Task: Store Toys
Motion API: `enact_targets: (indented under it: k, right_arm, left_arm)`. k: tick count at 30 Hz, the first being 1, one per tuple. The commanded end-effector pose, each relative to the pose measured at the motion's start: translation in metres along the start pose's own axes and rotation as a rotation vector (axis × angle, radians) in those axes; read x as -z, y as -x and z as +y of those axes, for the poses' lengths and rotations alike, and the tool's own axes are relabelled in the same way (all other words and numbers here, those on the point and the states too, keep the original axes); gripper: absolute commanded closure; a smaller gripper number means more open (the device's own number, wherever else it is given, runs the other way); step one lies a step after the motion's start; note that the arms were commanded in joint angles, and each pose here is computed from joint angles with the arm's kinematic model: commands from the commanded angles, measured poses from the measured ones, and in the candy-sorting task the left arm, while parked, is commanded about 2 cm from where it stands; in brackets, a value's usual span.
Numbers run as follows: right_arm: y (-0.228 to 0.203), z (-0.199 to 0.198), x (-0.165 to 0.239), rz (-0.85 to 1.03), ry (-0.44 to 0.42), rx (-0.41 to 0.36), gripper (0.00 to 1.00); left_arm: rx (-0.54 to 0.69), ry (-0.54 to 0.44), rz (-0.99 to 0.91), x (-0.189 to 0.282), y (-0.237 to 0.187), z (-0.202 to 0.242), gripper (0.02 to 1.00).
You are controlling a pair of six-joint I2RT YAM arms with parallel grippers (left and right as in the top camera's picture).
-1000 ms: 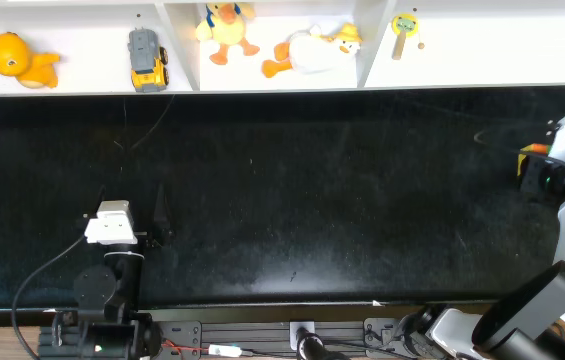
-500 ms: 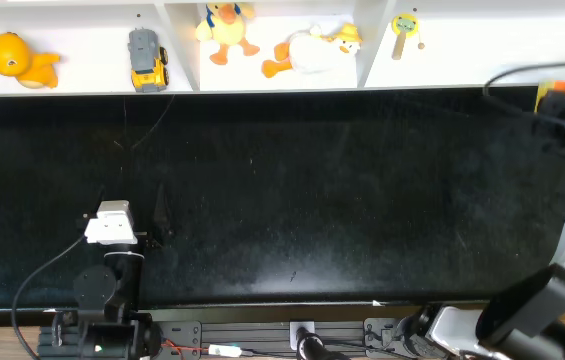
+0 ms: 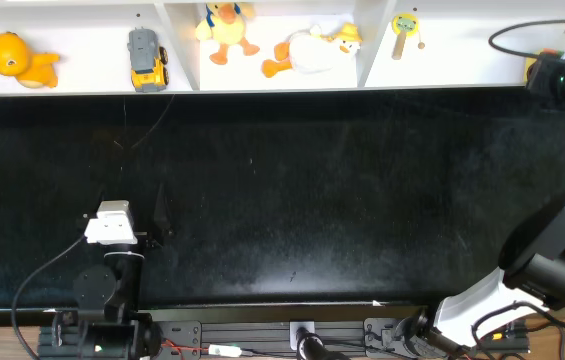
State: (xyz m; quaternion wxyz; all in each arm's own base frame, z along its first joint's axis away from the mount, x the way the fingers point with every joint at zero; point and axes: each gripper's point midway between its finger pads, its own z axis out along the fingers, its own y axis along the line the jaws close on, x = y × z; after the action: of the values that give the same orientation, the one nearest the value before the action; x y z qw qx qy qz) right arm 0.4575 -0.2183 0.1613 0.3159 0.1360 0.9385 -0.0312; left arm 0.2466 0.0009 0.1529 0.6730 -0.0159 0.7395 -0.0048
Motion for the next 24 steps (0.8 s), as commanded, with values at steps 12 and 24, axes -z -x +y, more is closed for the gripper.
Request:
enact_targets:
  k: [12, 24]
  right_arm:
    - [0.017, 0.008, -0.027, -0.021, 0.022, 0.005, 0.255]
    - [-0.002, 0.026, 0.006, 0.01, -0.01, 0.036, 0.005]
  left_arm:
    - [0.022, -0.012, -0.009, 0.001, 0.002, -0.002, 0.02]
    - [0.022, -0.012, -0.009, 0.001, 0.002, -0.002, 0.02]
